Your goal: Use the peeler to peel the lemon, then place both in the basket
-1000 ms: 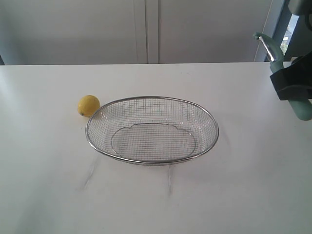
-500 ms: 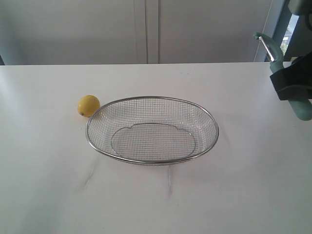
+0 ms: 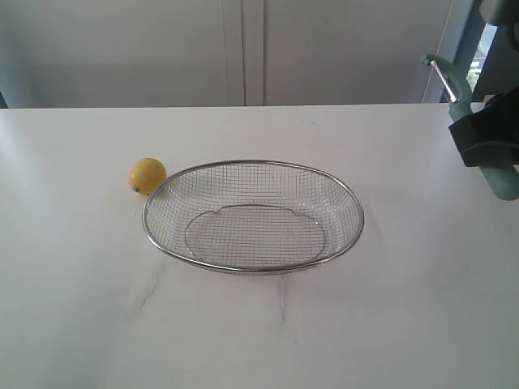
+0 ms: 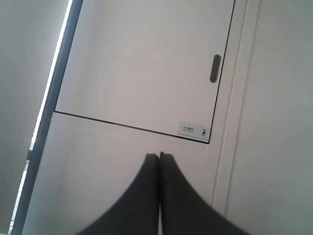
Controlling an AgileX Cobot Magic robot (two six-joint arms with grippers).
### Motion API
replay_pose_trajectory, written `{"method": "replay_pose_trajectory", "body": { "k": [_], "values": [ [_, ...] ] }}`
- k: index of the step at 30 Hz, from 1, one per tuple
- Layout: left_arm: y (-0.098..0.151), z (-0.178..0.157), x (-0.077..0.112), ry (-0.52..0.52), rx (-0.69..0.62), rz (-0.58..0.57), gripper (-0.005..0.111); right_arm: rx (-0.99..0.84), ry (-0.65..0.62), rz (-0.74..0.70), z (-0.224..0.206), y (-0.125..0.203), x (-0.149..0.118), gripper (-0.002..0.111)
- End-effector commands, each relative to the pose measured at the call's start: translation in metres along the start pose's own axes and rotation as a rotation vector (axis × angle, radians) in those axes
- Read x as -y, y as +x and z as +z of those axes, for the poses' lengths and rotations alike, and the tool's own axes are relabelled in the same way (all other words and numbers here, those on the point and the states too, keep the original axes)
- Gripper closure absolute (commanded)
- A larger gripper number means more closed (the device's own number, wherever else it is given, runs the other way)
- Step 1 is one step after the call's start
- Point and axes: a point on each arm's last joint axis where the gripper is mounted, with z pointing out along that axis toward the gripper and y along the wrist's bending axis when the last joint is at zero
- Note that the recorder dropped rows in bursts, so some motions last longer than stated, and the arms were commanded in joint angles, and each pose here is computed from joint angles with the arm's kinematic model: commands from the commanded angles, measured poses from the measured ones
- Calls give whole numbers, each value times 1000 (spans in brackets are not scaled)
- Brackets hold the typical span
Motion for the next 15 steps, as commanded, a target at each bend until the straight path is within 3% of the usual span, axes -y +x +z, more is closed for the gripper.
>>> {"method": "replay_pose_trajectory", "body": {
  "k": [1,15],
  "values": [
    [-8,10,2,-8,-2,20,107,13,2,-2,-3,0,0,108],
    [-12,53,8,-4,-98,85,107,13,2,-2,-3,0,0,108]
  ]
}}
